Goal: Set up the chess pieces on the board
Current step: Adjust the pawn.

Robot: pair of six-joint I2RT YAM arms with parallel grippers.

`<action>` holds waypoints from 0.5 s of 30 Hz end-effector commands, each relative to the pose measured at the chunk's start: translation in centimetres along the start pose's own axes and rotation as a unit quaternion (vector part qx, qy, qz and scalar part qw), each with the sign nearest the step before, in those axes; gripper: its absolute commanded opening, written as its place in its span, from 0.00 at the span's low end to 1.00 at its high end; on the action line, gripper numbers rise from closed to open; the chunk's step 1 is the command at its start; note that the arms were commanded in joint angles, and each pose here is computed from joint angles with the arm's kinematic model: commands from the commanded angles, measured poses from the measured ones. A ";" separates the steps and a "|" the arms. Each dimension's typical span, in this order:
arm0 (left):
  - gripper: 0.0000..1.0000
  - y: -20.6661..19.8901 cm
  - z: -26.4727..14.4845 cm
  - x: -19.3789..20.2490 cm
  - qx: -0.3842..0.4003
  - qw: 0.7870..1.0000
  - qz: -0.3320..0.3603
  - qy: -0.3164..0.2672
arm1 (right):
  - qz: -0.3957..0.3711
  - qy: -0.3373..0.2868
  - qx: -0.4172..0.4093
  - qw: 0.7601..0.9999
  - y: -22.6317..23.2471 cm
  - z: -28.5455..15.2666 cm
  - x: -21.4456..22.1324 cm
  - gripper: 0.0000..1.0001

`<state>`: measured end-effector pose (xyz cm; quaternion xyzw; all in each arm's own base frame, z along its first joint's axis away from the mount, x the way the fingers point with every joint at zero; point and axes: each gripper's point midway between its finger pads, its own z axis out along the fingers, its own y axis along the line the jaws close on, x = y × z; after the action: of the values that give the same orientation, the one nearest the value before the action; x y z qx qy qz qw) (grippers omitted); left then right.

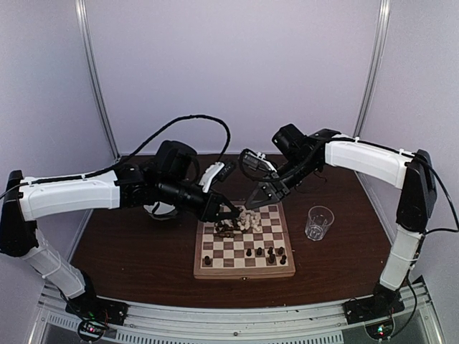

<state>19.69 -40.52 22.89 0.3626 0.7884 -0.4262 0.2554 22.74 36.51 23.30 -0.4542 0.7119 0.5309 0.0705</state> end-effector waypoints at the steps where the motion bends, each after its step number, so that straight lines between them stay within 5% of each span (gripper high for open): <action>1: 0.08 -0.6 0.0 -1.2 0.017 1.000 0.007 -0.023 | 0.011 -0.003 -0.032 0.999 1.0 0.8 -0.1 0.40; 15: 0.08 -0.5 0.1 -1.0 0.019 1.000 0.004 -0.022 | 0.020 -0.001 -0.059 0.998 1.7 1.8 -0.3 0.32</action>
<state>19.67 -40.75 23.20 0.3614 0.7844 -0.4339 0.2565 21.50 37.73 24.07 -0.4434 0.6971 0.5614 0.0468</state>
